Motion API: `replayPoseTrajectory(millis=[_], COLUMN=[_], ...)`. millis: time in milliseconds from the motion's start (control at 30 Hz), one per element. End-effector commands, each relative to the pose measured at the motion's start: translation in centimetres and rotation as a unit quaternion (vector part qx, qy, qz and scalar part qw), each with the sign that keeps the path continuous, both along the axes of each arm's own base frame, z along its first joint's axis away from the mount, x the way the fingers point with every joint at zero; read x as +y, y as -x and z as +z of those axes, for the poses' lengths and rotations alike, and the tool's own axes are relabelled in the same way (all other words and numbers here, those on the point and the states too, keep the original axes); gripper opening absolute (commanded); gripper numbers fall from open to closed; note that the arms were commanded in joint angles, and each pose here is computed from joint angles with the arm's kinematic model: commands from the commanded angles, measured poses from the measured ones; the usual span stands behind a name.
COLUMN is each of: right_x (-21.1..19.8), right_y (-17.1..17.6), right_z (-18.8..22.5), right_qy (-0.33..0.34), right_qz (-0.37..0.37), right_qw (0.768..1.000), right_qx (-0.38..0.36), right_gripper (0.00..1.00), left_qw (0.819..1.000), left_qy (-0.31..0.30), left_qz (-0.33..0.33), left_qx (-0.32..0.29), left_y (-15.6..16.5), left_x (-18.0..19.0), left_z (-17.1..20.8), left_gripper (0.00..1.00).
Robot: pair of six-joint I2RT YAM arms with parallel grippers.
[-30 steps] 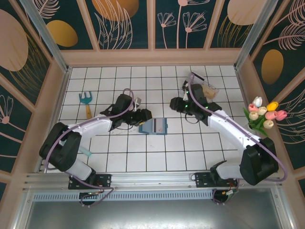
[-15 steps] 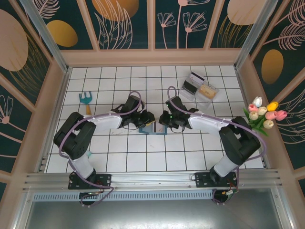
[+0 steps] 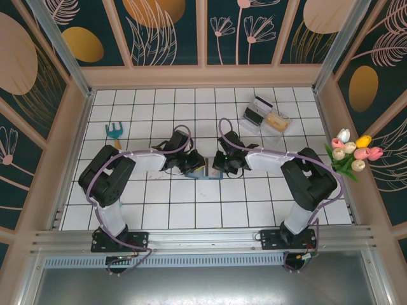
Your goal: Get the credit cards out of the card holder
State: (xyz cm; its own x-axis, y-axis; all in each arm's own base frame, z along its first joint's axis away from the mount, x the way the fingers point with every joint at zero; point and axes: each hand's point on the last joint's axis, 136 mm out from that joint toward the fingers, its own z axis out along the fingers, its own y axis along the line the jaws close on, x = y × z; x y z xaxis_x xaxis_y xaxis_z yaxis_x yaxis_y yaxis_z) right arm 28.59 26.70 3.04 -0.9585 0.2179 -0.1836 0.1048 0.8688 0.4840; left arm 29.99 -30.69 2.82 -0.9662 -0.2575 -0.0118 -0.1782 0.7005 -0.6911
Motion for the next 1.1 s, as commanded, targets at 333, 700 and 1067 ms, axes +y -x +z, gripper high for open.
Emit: replayPoseTrajectory(millis=[333,700,1067], right_x=[-0.9,-1.0,-1.1], right_y=[0.9,1.8,2.4], right_z=[-1.6,-3.1,-3.9], right_qy=[0.012,0.013,0.018], right_qz=[0.004,0.016,0.022], right_qw=[1.0,0.999,0.998], right_qx=[0.024,0.048,0.061], right_gripper=[0.13,0.13,0.12], left_qw=[0.998,0.993,0.989], left_qy=[-0.017,0.046,0.063], left_qz=[-0.063,-0.104,-0.126], left_qx=[-0.017,-0.043,-0.046], left_y=[1.1,1.1,1.3], left_x=[0.1,0.7,0.1], left_z=[-1.7,-1.0,-1.4], left_gripper=[0.21,0.18,0.16])
